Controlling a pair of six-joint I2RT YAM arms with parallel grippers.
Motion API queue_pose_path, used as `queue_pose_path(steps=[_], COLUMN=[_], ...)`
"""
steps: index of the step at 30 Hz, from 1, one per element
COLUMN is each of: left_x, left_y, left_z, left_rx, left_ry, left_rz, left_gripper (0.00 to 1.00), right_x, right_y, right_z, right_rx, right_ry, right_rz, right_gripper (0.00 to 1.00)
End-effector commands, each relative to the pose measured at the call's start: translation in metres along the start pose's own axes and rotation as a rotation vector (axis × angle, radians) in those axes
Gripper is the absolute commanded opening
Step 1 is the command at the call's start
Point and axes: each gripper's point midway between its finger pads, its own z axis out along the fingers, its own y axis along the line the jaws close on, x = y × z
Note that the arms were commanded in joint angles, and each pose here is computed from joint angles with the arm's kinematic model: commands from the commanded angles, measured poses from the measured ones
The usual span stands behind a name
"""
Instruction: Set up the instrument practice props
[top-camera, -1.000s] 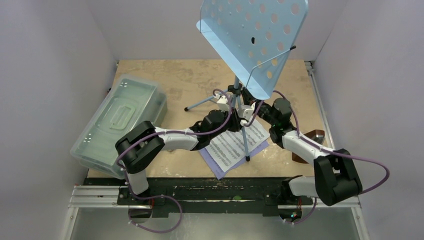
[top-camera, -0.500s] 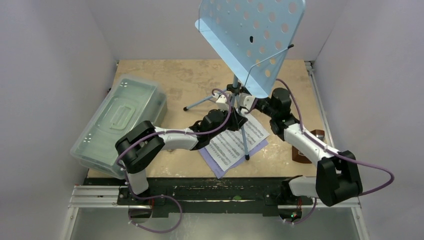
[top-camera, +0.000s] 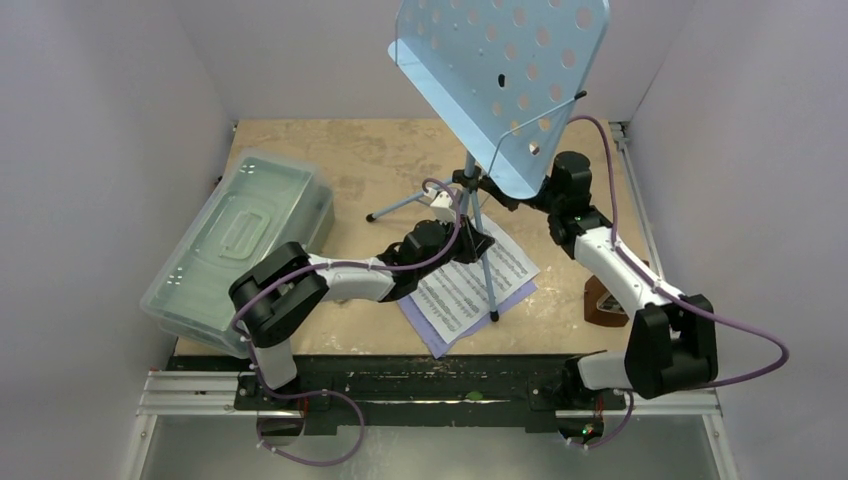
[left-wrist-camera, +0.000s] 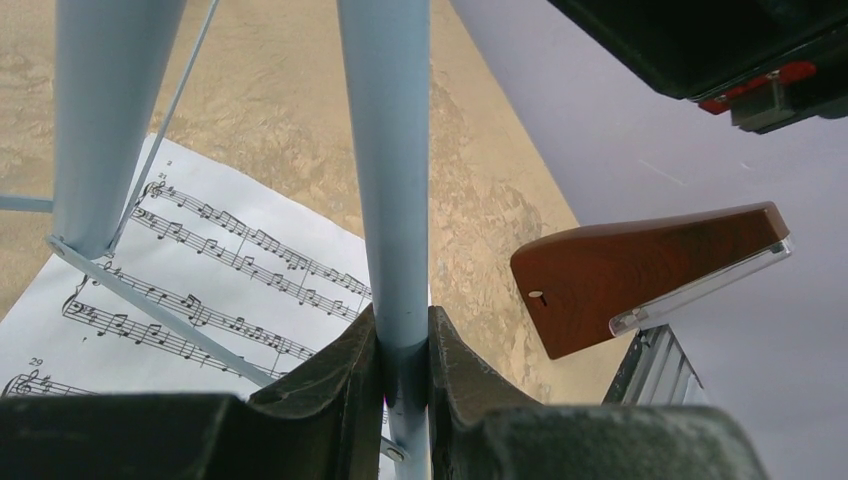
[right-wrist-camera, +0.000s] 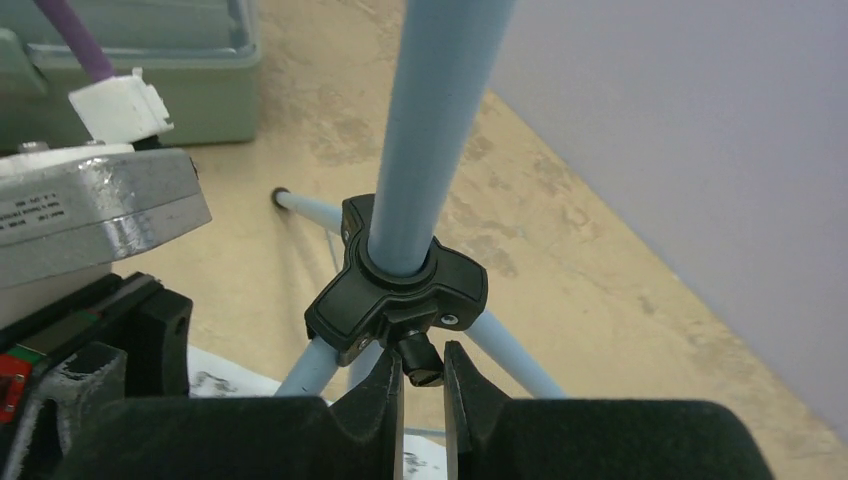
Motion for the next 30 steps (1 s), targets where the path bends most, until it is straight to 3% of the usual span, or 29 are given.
queue_pose_path(steps=[1, 6, 11, 16, 20, 26, 30], left_x=[0.013, 0.014, 0.014, 0.011, 0.006, -0.003, -0.017], left_y=[-0.025, -0.025, -0.026, -0.029, -0.031, -0.032, -0.037], left_z=[-0.012, -0.011, -0.007, -0.006, -0.008, -0.013, -0.023], left_rx=[0.088, 0.092, 0.096, 0.1, 0.094, 0.077, 0.081], left_ry=[0.057, 0.058, 0.053, 0.048, 0.043, 0.043, 0.033], left_rz=[0.024, 0.018, 0.012, 0.011, 0.018, 0.027, 0.031], left_gripper=[0.0, 0.0, 0.0, 0.0, 0.0, 0.09, 0.23], right_x=[-0.022, -0.036, -0.033, -0.016, -0.018, -0.021, -0.017], right_y=[0.003, -0.006, -0.01, -0.02, -0.03, -0.037, -0.043], right_z=[0.0, -0.007, 0.003, 0.012, 0.008, -0.007, -0.022], right_rx=[-0.083, -0.136, -0.141, -0.039, 0.067, 0.16, 0.251], right_ry=[-0.047, -0.053, 0.08, 0.217, 0.187, 0.151, 0.171], right_rz=[0.333, 0.686, 1.009, 1.256, 1.298, 1.21, 1.111], right_gripper=[0.0, 0.0, 0.0, 0.0, 0.2, 0.64, 0.76])
